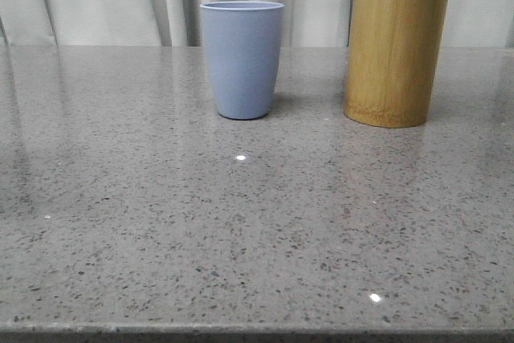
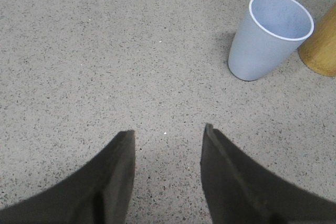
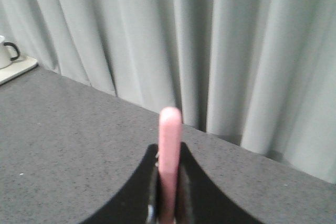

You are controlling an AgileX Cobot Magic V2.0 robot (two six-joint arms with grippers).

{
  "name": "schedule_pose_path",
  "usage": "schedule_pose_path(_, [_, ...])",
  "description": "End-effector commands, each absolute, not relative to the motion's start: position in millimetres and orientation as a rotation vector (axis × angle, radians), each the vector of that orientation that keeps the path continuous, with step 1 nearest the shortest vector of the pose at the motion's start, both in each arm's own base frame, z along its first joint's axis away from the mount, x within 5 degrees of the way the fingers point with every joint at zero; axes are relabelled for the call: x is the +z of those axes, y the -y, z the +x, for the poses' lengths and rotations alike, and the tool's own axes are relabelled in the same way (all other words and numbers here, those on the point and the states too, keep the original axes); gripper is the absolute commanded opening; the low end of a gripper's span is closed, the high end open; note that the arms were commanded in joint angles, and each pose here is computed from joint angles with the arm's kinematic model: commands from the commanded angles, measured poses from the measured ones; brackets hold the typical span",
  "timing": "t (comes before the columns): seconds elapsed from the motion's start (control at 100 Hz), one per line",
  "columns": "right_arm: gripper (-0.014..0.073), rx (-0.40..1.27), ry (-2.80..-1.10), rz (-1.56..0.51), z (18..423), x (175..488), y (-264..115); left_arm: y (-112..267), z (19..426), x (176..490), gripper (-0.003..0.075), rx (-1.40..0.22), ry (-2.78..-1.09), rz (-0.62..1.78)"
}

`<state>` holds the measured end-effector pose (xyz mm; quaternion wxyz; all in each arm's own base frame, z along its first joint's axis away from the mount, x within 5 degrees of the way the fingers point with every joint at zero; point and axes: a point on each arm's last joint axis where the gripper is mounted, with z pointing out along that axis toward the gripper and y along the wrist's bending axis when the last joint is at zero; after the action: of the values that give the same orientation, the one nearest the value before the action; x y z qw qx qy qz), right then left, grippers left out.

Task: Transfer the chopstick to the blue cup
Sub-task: 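Lift the pink chopstick out of the bamboo holder with the right gripper, then lower the chopstick into the blue cup and open the right gripper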

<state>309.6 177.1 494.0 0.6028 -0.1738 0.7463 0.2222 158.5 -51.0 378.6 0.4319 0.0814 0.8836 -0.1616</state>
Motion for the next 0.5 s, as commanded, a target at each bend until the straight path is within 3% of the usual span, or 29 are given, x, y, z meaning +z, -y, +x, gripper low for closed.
schedule_pose_path(0.0, [-0.0066,0.578,-1.572,-0.372,302.0,517.0,-183.8,50.8,158.7,394.0,0.0291,-0.428,-2.101,0.166])
schedule_pose_path(0.49, [-0.0066,0.597,-1.728,-0.377,351.0,453.4,-219.1,50.8,158.7,394.0,0.0291,-0.428,-2.101,0.166])
